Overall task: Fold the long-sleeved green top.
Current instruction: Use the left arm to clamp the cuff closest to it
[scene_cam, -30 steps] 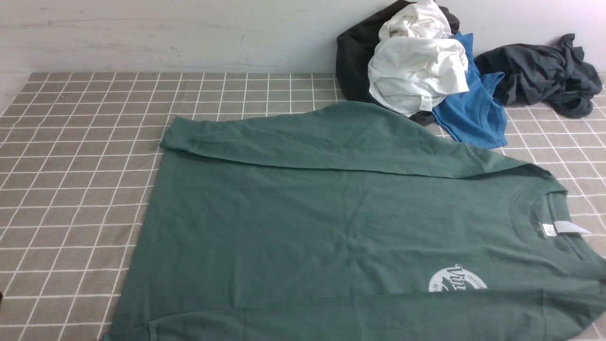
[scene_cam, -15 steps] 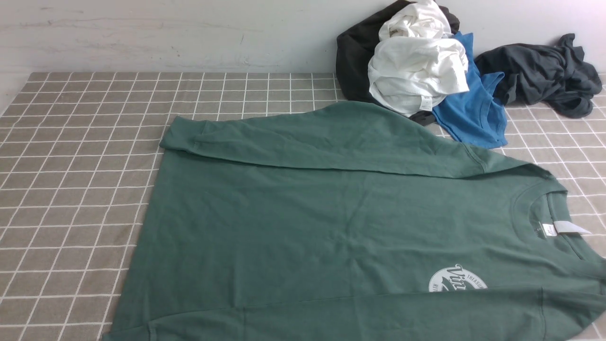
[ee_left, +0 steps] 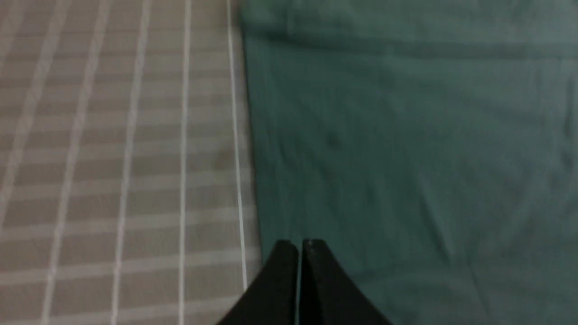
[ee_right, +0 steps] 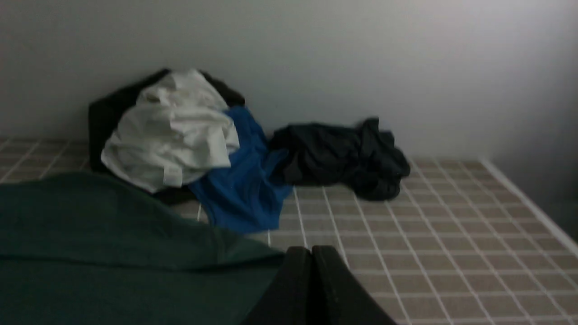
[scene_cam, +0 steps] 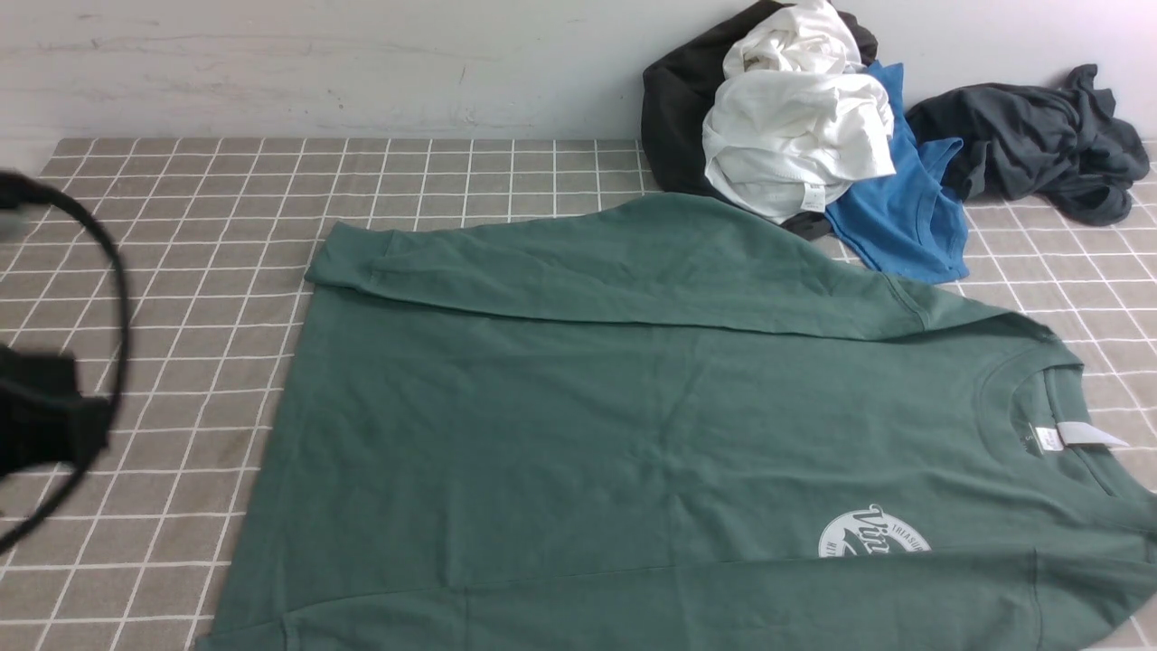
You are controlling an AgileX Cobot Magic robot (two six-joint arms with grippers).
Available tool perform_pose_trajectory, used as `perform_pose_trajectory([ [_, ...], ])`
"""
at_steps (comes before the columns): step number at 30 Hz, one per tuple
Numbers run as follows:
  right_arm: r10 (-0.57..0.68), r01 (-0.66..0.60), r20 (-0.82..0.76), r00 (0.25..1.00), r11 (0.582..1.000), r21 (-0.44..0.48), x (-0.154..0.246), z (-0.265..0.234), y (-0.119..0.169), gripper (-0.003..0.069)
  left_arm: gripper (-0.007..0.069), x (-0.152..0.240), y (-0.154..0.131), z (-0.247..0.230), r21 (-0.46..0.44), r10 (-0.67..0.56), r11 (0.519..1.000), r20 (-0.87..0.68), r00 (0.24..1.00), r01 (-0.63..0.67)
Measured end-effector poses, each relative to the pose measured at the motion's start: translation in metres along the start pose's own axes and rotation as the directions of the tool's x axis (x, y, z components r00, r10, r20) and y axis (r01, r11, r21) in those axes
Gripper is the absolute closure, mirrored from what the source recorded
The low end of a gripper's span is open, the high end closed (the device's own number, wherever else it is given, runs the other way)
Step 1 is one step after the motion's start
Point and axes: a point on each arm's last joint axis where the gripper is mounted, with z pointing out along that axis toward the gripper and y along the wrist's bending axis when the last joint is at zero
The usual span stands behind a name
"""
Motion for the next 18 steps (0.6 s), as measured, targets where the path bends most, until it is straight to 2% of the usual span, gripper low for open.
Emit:
perform_pose_trajectory([
  [2,-0.027,0.017,-0.179,0.983,0.998,-0.057,0.014,0.015,0.010,0.0670,0.0597,0.008,0.003,0.026,0.008,-0.006,1.000,-0.191,0.982,0.007],
  [5,-0.155,0.073,-0.393,0.907,0.974,-0.215,0.035,0.032,0.034,0.0670,0.0508,0.015,0.008,0.056,0.008,-0.017,1.000,-0.354,0.935,0.021],
  [7,-0.252,0.101,-0.447,0.858,0.937,-0.334,0.044,0.042,0.053,0.0670,0.0412,0.020,0.012,0.077,0.002,-0.032,0.999,-0.441,0.897,0.037],
  [8,-0.255,0.098,-0.450,0.856,0.934,-0.344,0.044,0.042,0.055,0.0670,0.0403,0.020,0.012,0.079,0.002,-0.033,0.999,-0.447,0.894,0.038],
  [9,-0.309,0.118,-0.455,0.835,0.908,-0.401,0.049,0.048,0.065,0.0670,0.0349,0.023,0.014,0.089,-0.004,-0.040,0.999,-0.483,0.875,0.044],
  [12,-0.363,0.130,-0.443,0.819,0.871,-0.473,0.054,0.056,0.082,0.0670,0.0256,0.030,0.020,0.114,-0.026,-0.059,0.998,-0.553,0.831,0.053],
  [15,-0.372,0.124,-0.428,0.824,0.855,-0.504,0.055,0.061,0.092,0.0670,0.0246,0.038,0.026,0.134,-0.058,-0.083,0.997,-0.608,0.790,0.060],
  [18,-0.366,0.113,-0.423,0.829,0.850,-0.514,0.054,0.061,0.095,0.0670,0.0297,0.043,0.030,0.150,-0.086,-0.107,0.994,-0.627,0.771,0.069],
])
